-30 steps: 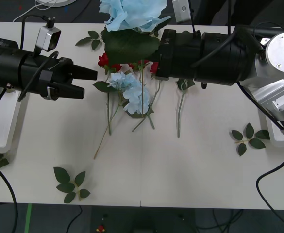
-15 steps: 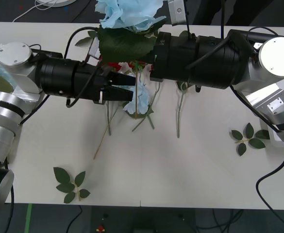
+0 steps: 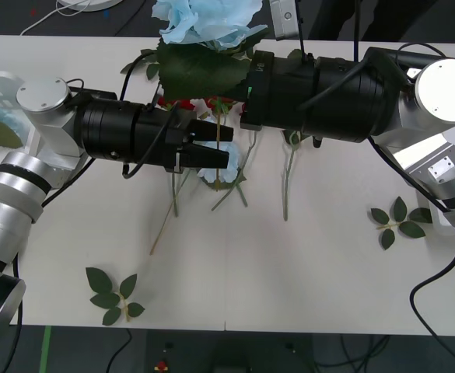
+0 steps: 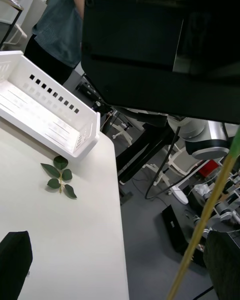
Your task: Place the red flowers into the right box and the blue flowers into the left box. If a person shows an open palm, hand one flower to the person first, then continue sorting.
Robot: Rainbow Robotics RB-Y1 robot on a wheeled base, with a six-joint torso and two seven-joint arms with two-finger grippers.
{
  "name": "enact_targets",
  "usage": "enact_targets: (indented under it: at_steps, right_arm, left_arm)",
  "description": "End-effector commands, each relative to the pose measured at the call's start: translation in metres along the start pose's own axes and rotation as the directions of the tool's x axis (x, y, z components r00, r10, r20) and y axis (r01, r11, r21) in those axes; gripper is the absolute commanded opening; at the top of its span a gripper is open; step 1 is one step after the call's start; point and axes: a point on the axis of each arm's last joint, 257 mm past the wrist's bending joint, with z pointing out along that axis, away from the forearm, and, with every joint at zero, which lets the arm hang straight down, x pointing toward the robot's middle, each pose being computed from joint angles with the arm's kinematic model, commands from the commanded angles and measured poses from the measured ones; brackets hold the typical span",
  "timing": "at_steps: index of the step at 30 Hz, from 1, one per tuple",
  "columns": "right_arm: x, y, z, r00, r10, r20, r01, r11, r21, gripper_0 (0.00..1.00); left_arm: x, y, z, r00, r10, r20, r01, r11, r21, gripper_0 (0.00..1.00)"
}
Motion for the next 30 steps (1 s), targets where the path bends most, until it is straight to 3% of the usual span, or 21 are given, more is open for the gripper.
enact_targets:
  at_steps: [1,4,5,7,8,9,29,30]
  right_arm:
    - [-0.021,0.017,0.013,0.998,-0.046,0.03,0.047,0.998,-0.041,0.0]
    - [-0.021,0.016,0.013,0.998,-0.046,0.031,0.047,0.998,-0.04,0.0]
    - [-0.021,0.016,0.014,0.998,-0.046,0.031,0.047,0.998,-0.04,0.0]
    - [-0.02,0.016,0.013,0.999,-0.042,0.032,0.043,0.998,-0.039,0.0]
    - [-0.021,0.016,0.013,0.998,-0.045,0.033,0.046,0.998,-0.04,0.0]
    - [-0.021,0.016,0.013,0.998,-0.045,0.033,0.046,0.998,-0.04,0.0]
    - [-0.021,0.017,0.013,0.998,-0.041,0.037,0.043,0.998,-0.042,0.0]
    - [-0.023,0.017,0.014,0.998,-0.042,0.039,0.044,0.998,-0.044,0.3]
  left_arm:
    - [-0.007,-0.006,0.026,0.996,0.085,0.003,-0.085,0.996,0.028,1.0]
    - [-0.008,-0.004,0.028,0.996,0.089,0.004,-0.089,0.996,0.021,1.0]
    - [-0.009,-0.004,0.028,0.996,0.091,0.005,-0.091,0.996,0.02,0.89]
    - [-0.01,-0.003,0.028,0.996,0.093,0.009,-0.093,0.995,0.017,0.54]
    - [-0.011,-0.002,0.028,0.995,0.095,0.011,-0.095,0.995,0.013,0.24]
    - [-0.011,-0.002,0.028,0.995,0.095,0.012,-0.095,0.995,0.012,0.01]
    - [-0.021,0.002,0.027,0.995,0.087,0.048,-0.087,0.996,-0.007,0.0]
    - [-0.021,0.001,0.027,0.995,0.087,0.05,-0.087,0.996,-0.004,0.0]
